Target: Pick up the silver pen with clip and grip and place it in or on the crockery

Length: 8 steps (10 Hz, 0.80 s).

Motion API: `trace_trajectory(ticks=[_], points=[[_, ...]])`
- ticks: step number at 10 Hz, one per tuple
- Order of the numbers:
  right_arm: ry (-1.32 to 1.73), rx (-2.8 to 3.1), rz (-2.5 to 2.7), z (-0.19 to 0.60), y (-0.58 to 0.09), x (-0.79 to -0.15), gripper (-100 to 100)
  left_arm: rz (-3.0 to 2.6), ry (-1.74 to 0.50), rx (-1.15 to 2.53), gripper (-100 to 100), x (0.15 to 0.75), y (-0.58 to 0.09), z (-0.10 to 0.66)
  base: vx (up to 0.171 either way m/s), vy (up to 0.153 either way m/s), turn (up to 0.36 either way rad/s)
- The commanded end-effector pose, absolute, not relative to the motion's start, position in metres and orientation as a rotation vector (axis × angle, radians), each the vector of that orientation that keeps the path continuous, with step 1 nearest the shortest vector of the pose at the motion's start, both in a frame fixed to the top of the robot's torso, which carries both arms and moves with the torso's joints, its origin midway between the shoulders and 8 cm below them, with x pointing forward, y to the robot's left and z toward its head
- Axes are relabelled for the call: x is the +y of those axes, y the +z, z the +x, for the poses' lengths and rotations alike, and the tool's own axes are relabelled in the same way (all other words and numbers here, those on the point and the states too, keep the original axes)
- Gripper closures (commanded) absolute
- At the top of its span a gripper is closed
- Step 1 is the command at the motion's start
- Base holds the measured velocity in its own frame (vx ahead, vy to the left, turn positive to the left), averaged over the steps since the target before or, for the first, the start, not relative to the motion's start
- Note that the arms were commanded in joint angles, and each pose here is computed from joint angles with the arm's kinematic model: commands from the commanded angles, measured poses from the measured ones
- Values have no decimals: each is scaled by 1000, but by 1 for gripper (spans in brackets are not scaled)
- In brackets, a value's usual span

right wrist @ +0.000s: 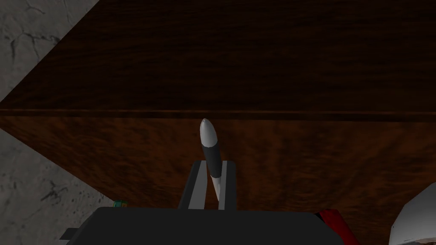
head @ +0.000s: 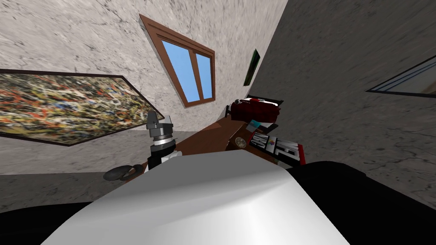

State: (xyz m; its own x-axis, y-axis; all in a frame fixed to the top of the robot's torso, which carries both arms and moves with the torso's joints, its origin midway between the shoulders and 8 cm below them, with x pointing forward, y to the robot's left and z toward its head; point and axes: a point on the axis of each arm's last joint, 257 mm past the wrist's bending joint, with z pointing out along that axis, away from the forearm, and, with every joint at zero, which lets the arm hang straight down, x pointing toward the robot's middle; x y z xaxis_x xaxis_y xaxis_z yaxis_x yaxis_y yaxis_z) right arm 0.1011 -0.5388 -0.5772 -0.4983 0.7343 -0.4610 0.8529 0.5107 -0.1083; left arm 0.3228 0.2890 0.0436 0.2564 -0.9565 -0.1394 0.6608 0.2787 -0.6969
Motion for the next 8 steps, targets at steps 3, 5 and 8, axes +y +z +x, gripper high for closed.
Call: trace_trajectory(ticks=[3, 5, 8], points=[[-513, 2397, 1356, 87, -564, -548, 100, -573, -1182, 617, 0, 289, 44, 323, 36, 121, 1], [-535, 2396, 1370, 81, -557, -551, 100, -573, -1182, 617, 0, 289, 44, 323, 38, 97, -12], [-553, 2397, 1375, 80, -546, -553, 100, -573, -1182, 617, 0, 289, 44, 323, 43, 72, -16]])
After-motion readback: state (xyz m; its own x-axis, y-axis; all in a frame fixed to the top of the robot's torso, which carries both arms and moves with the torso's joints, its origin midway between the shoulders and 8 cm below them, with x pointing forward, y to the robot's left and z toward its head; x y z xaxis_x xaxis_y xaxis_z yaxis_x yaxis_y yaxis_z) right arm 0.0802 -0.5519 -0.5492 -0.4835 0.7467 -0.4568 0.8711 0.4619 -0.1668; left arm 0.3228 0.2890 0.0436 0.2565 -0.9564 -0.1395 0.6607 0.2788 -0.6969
